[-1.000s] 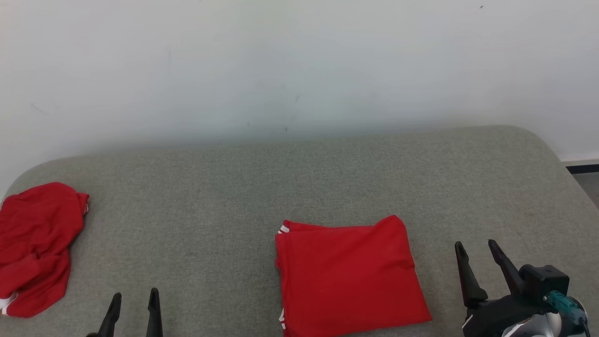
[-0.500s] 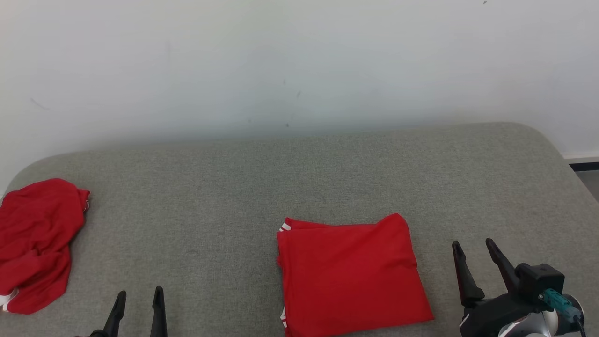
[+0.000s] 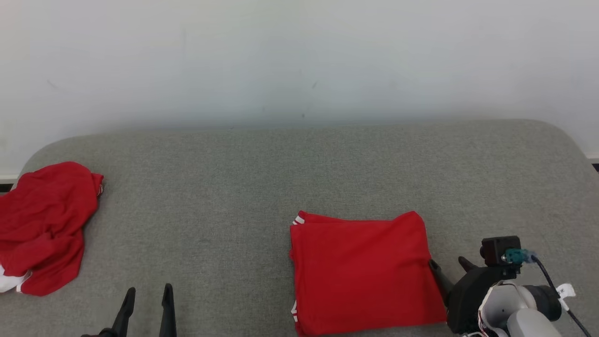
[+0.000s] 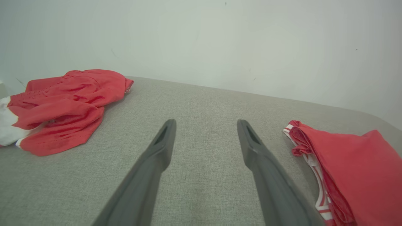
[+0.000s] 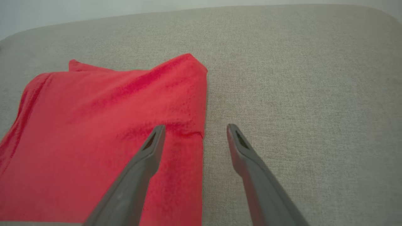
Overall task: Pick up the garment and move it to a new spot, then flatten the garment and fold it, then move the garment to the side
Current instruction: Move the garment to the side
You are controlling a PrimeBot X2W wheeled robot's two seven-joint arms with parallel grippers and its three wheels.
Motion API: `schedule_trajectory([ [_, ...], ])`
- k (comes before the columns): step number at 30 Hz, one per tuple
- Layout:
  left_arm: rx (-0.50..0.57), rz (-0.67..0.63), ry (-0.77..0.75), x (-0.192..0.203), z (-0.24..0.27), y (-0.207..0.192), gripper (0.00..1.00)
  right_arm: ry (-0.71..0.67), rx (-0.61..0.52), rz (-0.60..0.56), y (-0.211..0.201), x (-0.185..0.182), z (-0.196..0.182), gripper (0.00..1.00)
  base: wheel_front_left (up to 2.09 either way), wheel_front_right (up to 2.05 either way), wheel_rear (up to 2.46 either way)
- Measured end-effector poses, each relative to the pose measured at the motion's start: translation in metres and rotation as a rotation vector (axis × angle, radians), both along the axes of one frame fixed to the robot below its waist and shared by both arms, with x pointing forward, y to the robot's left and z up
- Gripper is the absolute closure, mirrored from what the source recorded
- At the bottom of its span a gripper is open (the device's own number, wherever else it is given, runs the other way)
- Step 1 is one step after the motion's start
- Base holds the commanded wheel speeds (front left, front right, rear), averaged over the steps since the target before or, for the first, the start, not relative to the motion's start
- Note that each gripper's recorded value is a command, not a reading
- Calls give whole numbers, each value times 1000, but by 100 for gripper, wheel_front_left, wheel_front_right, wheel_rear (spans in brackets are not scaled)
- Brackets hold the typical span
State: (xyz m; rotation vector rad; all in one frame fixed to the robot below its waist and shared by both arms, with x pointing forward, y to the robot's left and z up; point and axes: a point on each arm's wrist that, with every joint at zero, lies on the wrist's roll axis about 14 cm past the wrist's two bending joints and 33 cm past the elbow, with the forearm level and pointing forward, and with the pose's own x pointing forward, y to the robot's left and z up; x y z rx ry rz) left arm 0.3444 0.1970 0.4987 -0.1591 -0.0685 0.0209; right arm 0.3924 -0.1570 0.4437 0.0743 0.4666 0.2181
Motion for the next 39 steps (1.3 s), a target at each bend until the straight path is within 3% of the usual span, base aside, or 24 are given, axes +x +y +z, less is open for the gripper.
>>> schedule_trajectory([
  [4,-6,6,13,-3,-4,1,0,115,-42,-3,-5,4,-18,0,0,0,0],
  [20,-12,43,66,11,-20,12,0,363,-37,30,23,24,-73,0,0,0,0],
  [21,-13,44,68,11,-20,12,0,378,-52,42,24,24,-75,24,0,0,0],
  [22,-13,46,71,12,-21,13,0,386,-74,59,25,24,-77,96,0,0,0],
  [23,-14,48,73,12,-22,14,0,398,-99,81,26,23,-79,100,0,0,0],
  [31,-8,24,44,31,-14,8,0,366,-286,230,23,33,-69,100,0,0,0],
  [39,31,-64,-42,77,7,-16,0,210,-441,263,-6,88,-19,100,0,0,0],
])
